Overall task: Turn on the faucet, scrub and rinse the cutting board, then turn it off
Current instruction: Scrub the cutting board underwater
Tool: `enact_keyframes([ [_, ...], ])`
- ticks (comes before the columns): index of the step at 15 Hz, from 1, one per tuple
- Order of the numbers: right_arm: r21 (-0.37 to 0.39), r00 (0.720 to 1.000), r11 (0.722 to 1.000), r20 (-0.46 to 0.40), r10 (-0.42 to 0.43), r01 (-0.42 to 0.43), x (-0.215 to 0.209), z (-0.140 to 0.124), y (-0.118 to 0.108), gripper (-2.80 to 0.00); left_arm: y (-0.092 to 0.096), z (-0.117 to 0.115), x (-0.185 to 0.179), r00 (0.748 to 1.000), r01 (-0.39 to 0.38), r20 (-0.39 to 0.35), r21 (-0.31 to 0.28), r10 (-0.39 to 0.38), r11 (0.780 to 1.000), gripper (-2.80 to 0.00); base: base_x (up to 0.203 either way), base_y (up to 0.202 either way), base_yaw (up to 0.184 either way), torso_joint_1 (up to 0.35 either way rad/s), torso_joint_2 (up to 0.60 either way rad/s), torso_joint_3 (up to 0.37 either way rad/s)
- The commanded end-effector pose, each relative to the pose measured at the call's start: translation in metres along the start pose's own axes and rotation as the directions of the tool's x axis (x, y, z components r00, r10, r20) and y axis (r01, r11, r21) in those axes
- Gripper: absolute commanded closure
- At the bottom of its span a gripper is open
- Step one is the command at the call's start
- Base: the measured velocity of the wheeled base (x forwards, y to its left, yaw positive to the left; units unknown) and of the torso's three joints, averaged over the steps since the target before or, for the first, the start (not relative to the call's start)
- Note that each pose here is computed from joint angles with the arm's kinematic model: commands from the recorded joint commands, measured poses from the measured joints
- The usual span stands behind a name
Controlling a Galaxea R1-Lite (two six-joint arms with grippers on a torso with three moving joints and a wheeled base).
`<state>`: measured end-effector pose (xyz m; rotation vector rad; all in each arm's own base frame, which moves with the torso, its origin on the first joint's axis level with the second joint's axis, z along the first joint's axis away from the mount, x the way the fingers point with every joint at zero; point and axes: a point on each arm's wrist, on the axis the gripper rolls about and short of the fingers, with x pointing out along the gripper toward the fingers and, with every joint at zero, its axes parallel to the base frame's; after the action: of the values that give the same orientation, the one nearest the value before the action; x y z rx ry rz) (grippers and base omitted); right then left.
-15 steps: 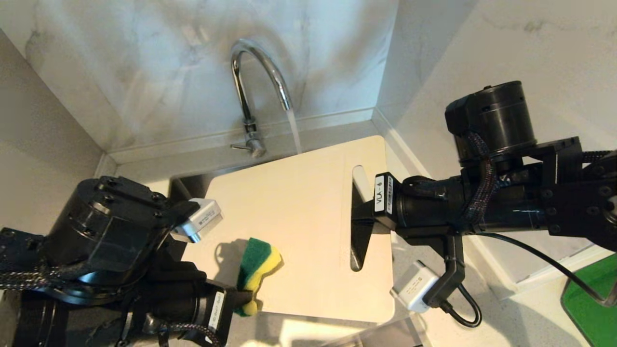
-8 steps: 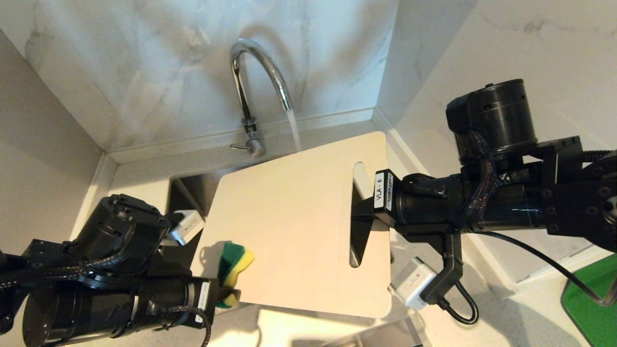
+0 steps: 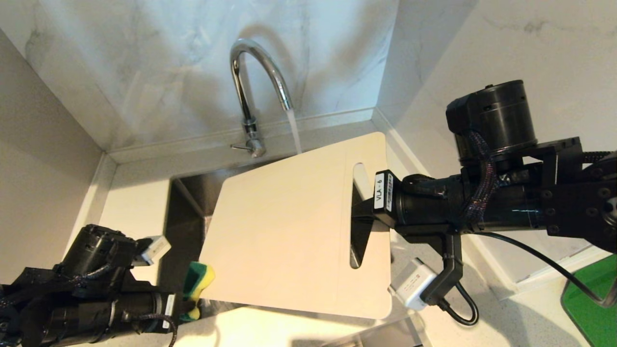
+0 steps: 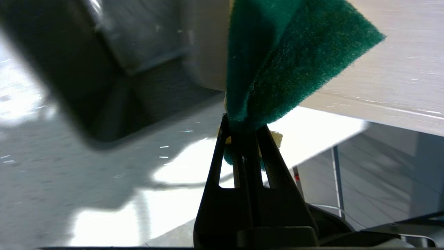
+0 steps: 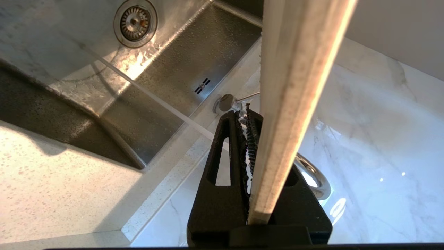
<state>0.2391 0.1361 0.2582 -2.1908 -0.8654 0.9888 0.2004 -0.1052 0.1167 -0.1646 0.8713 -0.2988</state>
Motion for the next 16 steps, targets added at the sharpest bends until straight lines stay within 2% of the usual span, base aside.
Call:
enact_keyframes([
  [1, -0.013, 1.0, 1.0, 0.005, 0.0, 0.0, 0.0, 0.001, 0.0, 0.0, 0.034, 0.001, 0.004, 0.999, -0.044, -0.014, -0.076, 0.043, 0.996, 0.0, 0.0, 0.0, 0.0, 0.0, 0.0, 0.0],
  [3, -0.012, 1.0, 1.0, 0.005, 0.0, 0.0, 0.0, 0.001, 0.001, 0.0, 0.059, 0.006, 0.004, 0.999, -0.046, -0.002, -0.121, 0.046, 0.992, 0.0, 0.0, 0.0, 0.0, 0.0, 0.0, 0.0],
  [5, -0.009, 1.0, 1.0, 0.011, 0.005, -0.005, 0.001, 0.003, 0.003, 0.0, 0.068, 0.018, -0.002, 0.999, 0.007, 0.043, -0.139, -0.001, 0.99, 0.0, 0.0, 0.0, 0.0, 0.0, 0.0, 0.0],
  [10, -0.012, 1.0, 1.0, -0.001, -0.006, 0.006, 0.004, 0.005, 0.006, 0.0, 0.06, 0.052, -0.042, 0.98, 0.035, 0.199, -0.125, -0.01, 0.991, 0.0, 0.0, 0.0, 0.0, 0.0, 0.0, 0.0],
  [14, -0.002, 1.0, 1.0, -0.018, -0.023, 0.023, 0.006, 0.008, 0.009, 0.0, 0.062, 0.09, -0.075, 0.958, 0.026, 0.286, -0.161, 0.021, 0.987, 0.0, 0.0, 0.0, 0.0, 0.0, 0.0, 0.0],
  [16, -0.001, 0.999, 1.0, -0.022, -0.027, 0.027, 0.003, 0.008, 0.008, 0.0, 0.039, 0.103, -0.091, 0.956, 0.085, 0.292, -0.148, -0.039, 0.985, 0.0, 0.0, 0.0, 0.0, 0.0, 0.0, 0.0],
])
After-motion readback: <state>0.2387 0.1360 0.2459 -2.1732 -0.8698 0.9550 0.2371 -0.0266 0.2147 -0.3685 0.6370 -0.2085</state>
